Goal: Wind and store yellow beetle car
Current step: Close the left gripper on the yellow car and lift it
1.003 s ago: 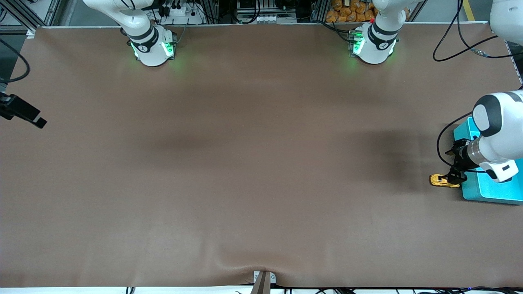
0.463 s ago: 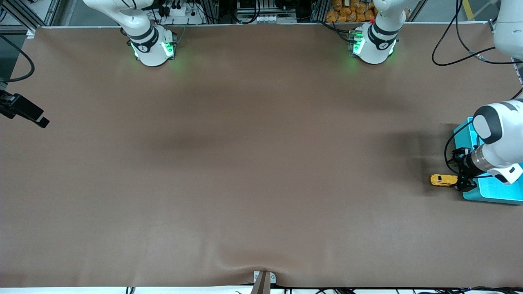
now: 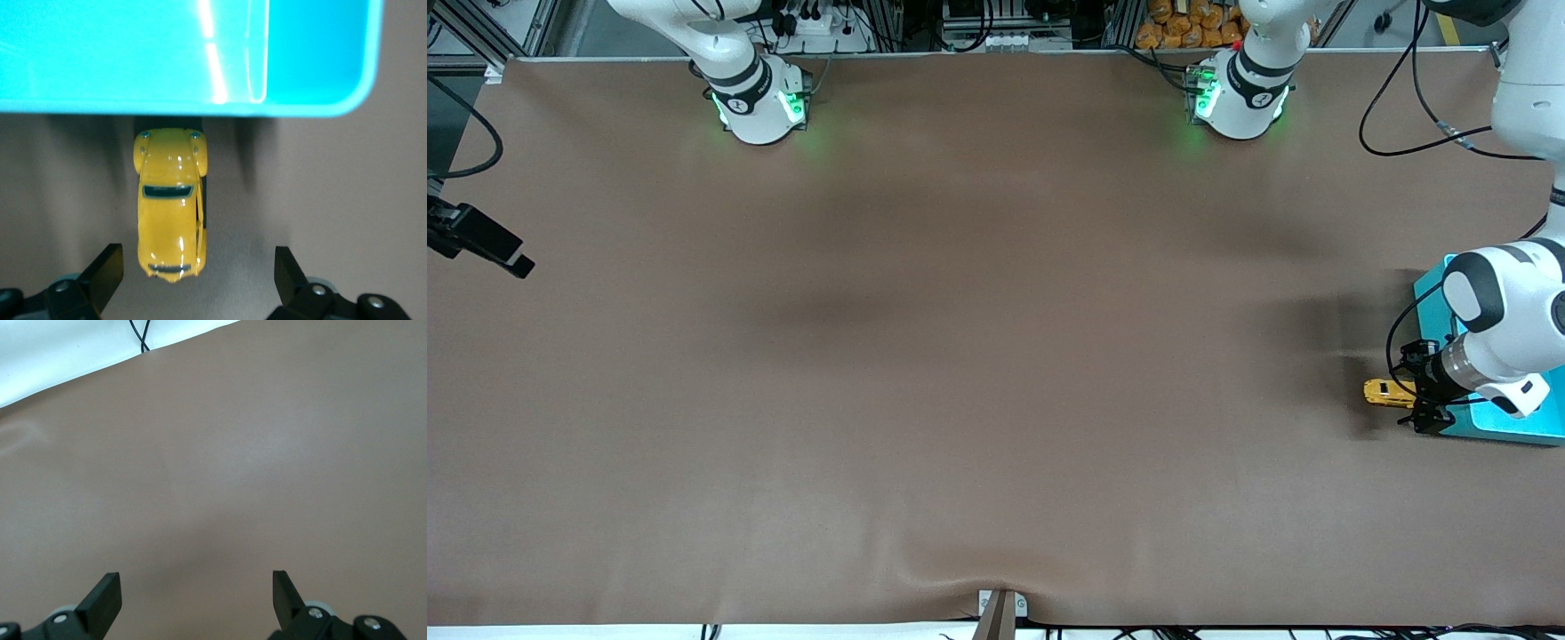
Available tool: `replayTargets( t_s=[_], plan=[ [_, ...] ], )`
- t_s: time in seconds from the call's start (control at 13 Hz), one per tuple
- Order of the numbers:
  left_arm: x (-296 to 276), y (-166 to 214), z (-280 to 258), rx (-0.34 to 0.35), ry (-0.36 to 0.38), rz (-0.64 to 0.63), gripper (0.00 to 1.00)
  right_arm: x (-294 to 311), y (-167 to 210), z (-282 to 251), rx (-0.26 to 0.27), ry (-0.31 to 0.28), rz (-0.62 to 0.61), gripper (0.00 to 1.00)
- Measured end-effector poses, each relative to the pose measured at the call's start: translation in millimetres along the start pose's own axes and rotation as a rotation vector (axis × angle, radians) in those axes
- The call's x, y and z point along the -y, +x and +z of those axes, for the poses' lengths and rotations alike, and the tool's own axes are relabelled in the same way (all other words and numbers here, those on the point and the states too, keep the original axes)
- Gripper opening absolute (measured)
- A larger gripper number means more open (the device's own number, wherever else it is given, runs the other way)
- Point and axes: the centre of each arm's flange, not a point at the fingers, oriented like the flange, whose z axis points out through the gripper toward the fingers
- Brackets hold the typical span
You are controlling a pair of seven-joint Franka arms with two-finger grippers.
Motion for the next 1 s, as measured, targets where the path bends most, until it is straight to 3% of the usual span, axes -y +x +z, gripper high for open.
replayTargets(
  t_s=[0.46, 0.85, 1.0],
  plan=[
    [13, 26, 24, -0.003, -0.015, -0.044, 1.0, -2, 0, 0, 0.001, -0.001, 0.006, 1.0],
    [11, 23, 22, -0.002, -0.02, -0.038, 0.45, -2, 0, 1, 0.006, -0.002, 0.007, 1.0],
    [5, 14, 20, 0.0, -0.026, -0.023, 0.45, -2, 1, 2, 0.008, -0.003, 0.007, 1.0]
  ],
)
